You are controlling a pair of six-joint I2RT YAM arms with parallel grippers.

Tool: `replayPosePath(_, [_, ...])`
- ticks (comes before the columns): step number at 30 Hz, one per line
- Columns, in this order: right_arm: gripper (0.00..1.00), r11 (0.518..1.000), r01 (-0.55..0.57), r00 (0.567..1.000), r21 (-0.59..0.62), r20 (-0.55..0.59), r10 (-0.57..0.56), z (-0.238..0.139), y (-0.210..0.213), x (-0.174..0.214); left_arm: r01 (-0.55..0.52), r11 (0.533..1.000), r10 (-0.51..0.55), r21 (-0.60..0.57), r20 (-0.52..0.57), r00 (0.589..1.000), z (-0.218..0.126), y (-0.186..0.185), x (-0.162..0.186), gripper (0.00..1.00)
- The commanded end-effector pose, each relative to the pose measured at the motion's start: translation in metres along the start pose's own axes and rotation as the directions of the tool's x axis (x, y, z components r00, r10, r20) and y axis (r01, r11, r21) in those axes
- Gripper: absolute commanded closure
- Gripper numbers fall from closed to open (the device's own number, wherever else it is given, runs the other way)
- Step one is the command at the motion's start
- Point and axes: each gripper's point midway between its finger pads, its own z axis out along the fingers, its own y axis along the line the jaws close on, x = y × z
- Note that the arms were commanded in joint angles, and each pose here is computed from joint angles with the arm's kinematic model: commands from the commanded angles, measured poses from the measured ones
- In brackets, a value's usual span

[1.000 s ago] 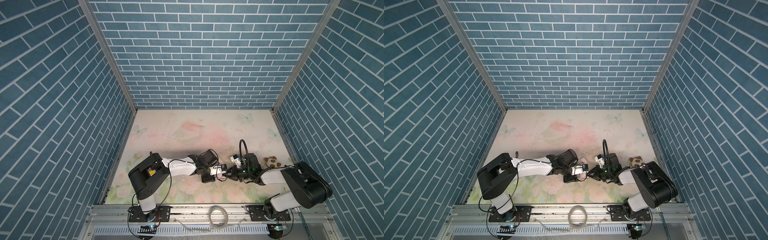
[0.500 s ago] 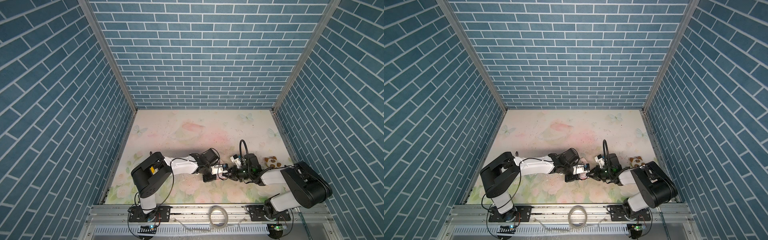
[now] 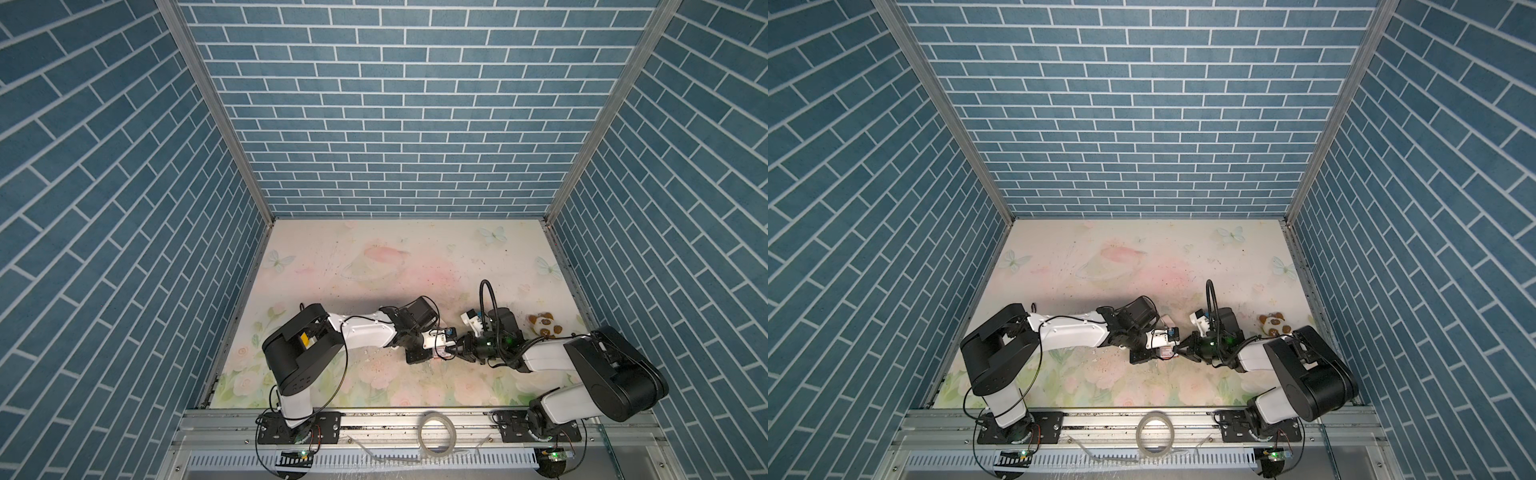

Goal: Load the staples into the stapler

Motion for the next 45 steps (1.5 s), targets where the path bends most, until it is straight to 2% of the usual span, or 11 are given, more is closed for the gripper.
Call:
replayPosePath(1, [0.95,0.996,-0.032,0.999,0.081,0.006,0.032,-0.004,-0.021,0.009,0.028,0.999,-0.023,0.041,-0.120,0.993,0.009,-0.013,0.037,0.75])
replayPosePath(25, [0.94,0.995,-0.024,0.994,0.101,0.110,0.013,-0.025,-0.027,0.004,0.000,1.000,0.001,0.006,-0.146,0.989,-0.006,-0.008,0.043,0.75])
replayPosePath(31, [0.92,0.990,-0.044,0.990,0.135,0.136,0.025,-0.034,-0.032,0.004,-0.001,1.000,0.002,0.005,-0.156,0.988,-0.005,-0.007,0.043,0.75])
replayPosePath(40, [0.91,0.984,-0.046,0.972,0.169,0.235,0.005,-0.051,-0.033,-0.002,0.007,1.000,-0.007,0.003,-0.158,0.987,-0.003,-0.006,0.046,0.74])
replayPosePath(45, [0.83,0.987,-0.032,0.967,0.160,0.256,-0.010,-0.057,-0.027,-0.004,0.005,1.000,-0.006,-0.003,-0.155,0.988,-0.004,-0.005,0.044,0.71])
